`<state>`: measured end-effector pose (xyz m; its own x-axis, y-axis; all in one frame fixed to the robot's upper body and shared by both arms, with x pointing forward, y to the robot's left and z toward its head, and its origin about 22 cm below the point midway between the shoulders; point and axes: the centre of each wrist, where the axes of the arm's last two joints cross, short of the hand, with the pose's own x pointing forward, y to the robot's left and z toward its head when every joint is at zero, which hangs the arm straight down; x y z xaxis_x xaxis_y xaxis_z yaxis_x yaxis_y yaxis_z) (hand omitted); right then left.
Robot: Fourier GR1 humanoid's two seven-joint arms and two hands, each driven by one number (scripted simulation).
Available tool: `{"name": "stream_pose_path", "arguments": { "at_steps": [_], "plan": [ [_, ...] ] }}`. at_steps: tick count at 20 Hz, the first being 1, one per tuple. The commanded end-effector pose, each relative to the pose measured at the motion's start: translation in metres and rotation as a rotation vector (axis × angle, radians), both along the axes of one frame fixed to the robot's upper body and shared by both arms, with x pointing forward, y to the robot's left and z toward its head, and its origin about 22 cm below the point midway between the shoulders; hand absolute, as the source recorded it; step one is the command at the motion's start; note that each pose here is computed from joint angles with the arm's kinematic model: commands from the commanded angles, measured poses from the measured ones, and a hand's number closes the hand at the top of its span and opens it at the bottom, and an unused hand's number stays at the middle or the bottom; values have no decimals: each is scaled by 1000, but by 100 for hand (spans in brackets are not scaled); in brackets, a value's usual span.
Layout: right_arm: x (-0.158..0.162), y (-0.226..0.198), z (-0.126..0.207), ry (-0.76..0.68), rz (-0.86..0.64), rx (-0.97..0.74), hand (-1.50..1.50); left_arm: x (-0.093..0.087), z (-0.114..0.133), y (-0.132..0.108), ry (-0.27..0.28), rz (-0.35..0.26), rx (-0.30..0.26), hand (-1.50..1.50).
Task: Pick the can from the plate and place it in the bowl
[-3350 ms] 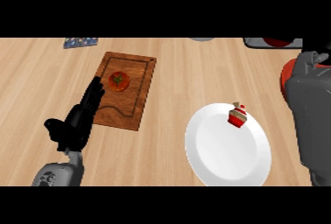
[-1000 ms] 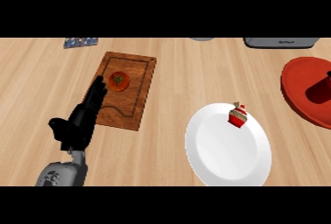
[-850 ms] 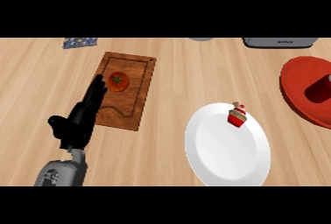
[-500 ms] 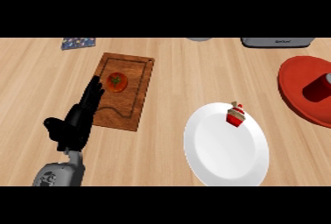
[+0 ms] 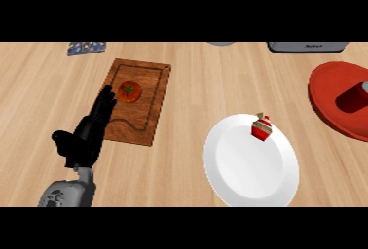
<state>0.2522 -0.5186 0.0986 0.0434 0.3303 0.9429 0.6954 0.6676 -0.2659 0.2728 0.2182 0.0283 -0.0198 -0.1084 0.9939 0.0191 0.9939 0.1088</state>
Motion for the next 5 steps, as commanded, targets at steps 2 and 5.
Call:
{"name": "stream_pose_path", "arguments": {
  "at_steps": [2, 5],
  "plan": [
    [-16, 16, -12, 2, 53, 11, -150, 1, -1, -16, -2, -15, 17, 0],
    [-39, 8, -17, 16, 47, 25, -150, -25, -24, -12, -3, -8, 5, 0]
  ]
}}
